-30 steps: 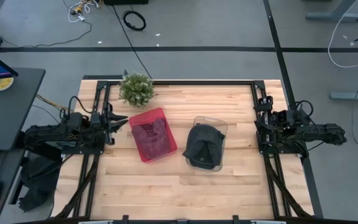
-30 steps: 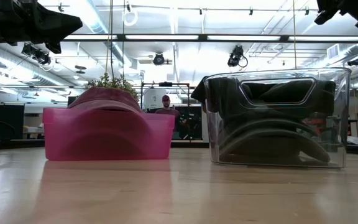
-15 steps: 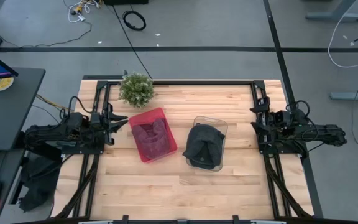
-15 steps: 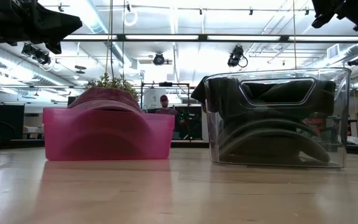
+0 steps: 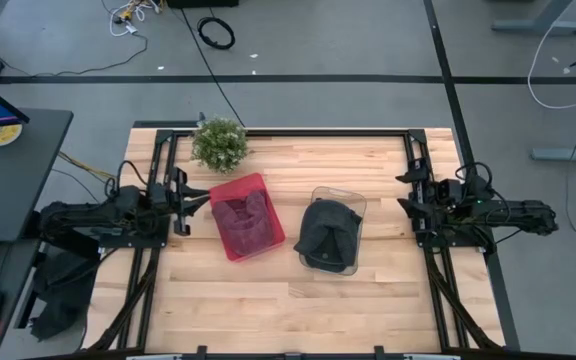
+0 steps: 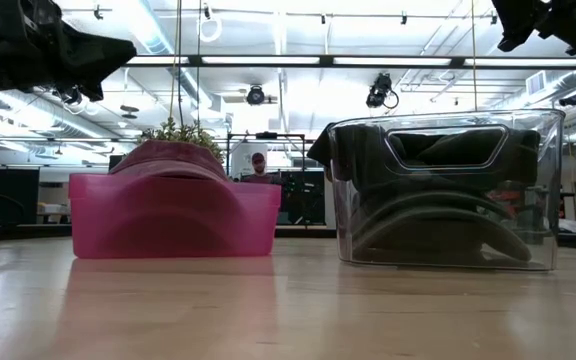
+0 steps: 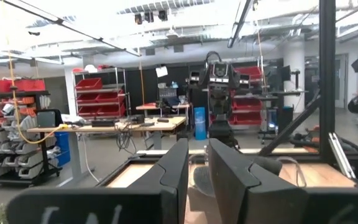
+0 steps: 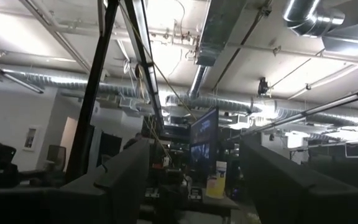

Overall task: Pick & Place hat
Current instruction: Return to home position

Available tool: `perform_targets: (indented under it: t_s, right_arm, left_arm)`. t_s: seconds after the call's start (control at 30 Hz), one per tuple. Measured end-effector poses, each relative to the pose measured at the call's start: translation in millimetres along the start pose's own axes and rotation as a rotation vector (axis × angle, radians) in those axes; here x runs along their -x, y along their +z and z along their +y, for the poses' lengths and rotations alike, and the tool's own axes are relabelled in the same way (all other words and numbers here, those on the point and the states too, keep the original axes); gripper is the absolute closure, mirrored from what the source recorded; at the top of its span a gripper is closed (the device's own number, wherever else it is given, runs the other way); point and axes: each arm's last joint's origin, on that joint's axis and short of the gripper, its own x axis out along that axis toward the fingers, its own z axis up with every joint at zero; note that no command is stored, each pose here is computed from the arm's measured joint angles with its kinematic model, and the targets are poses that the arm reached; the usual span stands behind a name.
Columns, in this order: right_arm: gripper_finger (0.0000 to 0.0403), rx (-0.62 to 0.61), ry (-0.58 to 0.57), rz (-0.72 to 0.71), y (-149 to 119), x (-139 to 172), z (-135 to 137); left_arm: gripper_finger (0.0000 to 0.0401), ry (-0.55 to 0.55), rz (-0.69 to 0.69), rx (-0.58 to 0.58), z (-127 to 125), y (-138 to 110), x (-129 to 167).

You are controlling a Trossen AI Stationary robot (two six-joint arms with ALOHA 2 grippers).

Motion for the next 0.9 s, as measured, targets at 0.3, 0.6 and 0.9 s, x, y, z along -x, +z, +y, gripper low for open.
perform_targets:
  t_s: [0.3, 0.6, 0.9]
  right_arm:
    - [0.015, 0.02, 0.01, 0.079, -7.7, 0.3, 0.8]
    - [0.015, 0.01, -0.009, 0.095, -28.5, 9.1, 2.7]
    - [0.015, 0.006, 0.003, 0.295, -47.6, 13.2, 2.5]
  left_arm:
    - [0.0334, -0.031, 0.019, -0.008, -1.0, -2.1, 0.0]
    - [0.0334, -0.028, 0.031, -0.013, -1.0, -3.3, 0.1]
    - [0.0334, -0.034, 0.08, -0.045, -1.4, -8.2, 0.4]
